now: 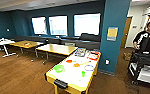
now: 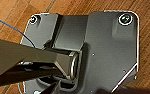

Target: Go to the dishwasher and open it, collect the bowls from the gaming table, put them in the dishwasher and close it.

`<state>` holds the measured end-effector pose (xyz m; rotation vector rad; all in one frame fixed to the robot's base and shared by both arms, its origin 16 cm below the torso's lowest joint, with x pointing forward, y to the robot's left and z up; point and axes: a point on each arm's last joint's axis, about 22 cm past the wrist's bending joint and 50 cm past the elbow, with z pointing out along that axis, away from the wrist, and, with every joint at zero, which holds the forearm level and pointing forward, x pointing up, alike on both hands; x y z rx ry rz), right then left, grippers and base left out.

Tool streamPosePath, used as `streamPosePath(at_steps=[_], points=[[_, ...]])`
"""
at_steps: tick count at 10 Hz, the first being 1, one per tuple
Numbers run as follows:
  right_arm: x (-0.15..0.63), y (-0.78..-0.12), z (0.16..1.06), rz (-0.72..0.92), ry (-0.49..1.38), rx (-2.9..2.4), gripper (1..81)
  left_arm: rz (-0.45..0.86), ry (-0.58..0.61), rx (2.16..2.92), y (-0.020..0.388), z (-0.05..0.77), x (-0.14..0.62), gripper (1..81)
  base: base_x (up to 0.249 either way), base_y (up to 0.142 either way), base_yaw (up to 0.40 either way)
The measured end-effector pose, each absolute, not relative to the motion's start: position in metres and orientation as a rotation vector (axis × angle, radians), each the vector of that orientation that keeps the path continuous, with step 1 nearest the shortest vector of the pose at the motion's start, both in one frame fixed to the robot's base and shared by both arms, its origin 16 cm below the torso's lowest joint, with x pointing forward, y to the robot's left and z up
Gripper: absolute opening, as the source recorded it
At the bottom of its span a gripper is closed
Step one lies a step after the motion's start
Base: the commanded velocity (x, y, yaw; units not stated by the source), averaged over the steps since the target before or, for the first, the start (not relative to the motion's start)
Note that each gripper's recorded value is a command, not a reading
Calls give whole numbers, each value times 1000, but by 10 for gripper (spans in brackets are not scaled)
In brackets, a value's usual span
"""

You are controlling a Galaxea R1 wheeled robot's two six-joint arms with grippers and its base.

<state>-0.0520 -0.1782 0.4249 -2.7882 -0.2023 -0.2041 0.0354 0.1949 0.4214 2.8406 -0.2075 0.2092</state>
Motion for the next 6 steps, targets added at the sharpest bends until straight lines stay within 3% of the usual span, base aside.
streamPosePath(at_steps=[6], points=[[-53, -178, 425, -202, -202, -2788, 811, 210, -207, 2840, 195, 421, 35, 811, 73, 104, 0]])
